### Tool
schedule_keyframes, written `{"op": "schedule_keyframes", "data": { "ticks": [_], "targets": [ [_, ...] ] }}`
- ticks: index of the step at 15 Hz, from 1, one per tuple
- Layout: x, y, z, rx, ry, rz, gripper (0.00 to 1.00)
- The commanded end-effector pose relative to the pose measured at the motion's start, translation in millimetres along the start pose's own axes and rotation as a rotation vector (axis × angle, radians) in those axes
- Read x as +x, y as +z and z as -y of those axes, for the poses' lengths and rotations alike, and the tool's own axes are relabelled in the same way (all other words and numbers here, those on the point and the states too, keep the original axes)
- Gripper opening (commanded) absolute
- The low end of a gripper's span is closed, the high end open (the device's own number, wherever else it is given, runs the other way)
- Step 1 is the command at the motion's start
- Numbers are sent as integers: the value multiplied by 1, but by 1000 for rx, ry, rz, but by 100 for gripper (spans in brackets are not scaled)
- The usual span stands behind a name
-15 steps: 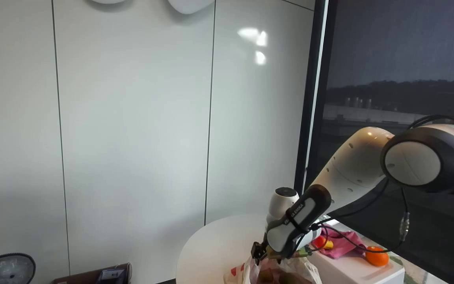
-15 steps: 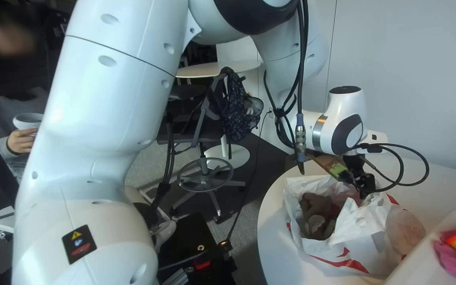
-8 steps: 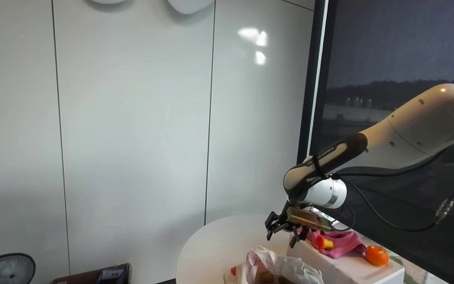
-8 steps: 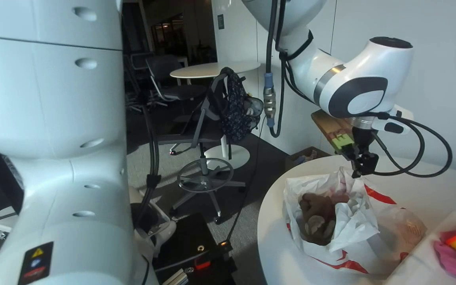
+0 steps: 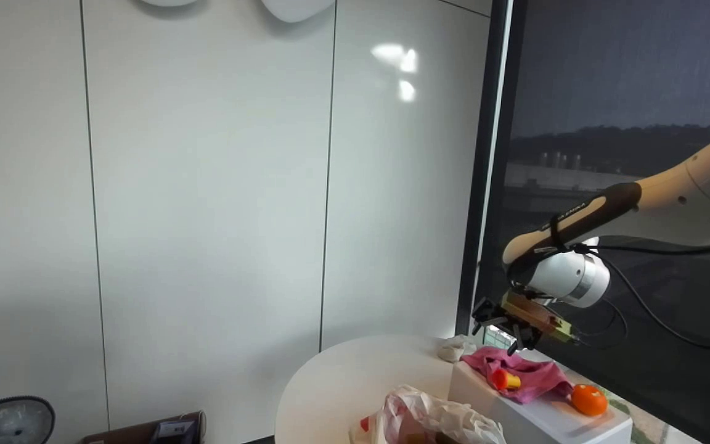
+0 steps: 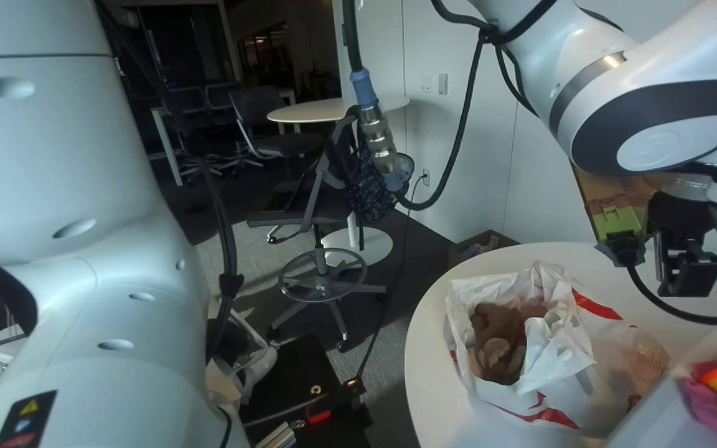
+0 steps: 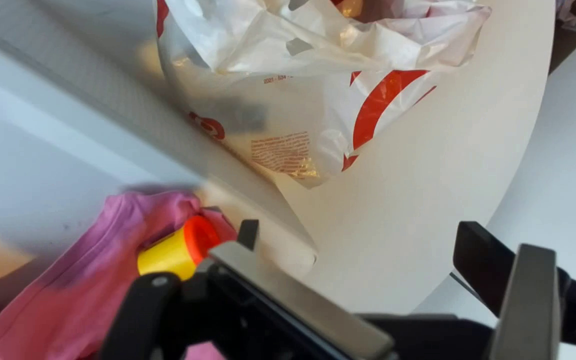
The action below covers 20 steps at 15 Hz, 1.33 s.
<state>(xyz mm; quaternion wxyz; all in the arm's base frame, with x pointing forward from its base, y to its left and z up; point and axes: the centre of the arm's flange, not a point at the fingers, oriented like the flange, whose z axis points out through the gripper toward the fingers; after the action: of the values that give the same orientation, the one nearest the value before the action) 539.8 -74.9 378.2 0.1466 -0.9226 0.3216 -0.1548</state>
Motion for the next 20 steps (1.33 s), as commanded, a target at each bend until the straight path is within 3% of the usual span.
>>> {"op": "schedule_keyframes", "data": {
  "ticks": [1, 5, 9, 12, 16, 20],
  "targets": [
    [2, -1, -6, -3, 11, -10, 100],
    [0, -1, -6, -2, 19, -18, 100],
    [24, 12, -29, -162, -14, -101, 100],
    [54, 7, -60, -278, 31, -162, 100],
    [91, -1, -101, -406, 154, -152, 100],
    [117, 7, -130, -452, 240, -115, 100]
  ]
}}
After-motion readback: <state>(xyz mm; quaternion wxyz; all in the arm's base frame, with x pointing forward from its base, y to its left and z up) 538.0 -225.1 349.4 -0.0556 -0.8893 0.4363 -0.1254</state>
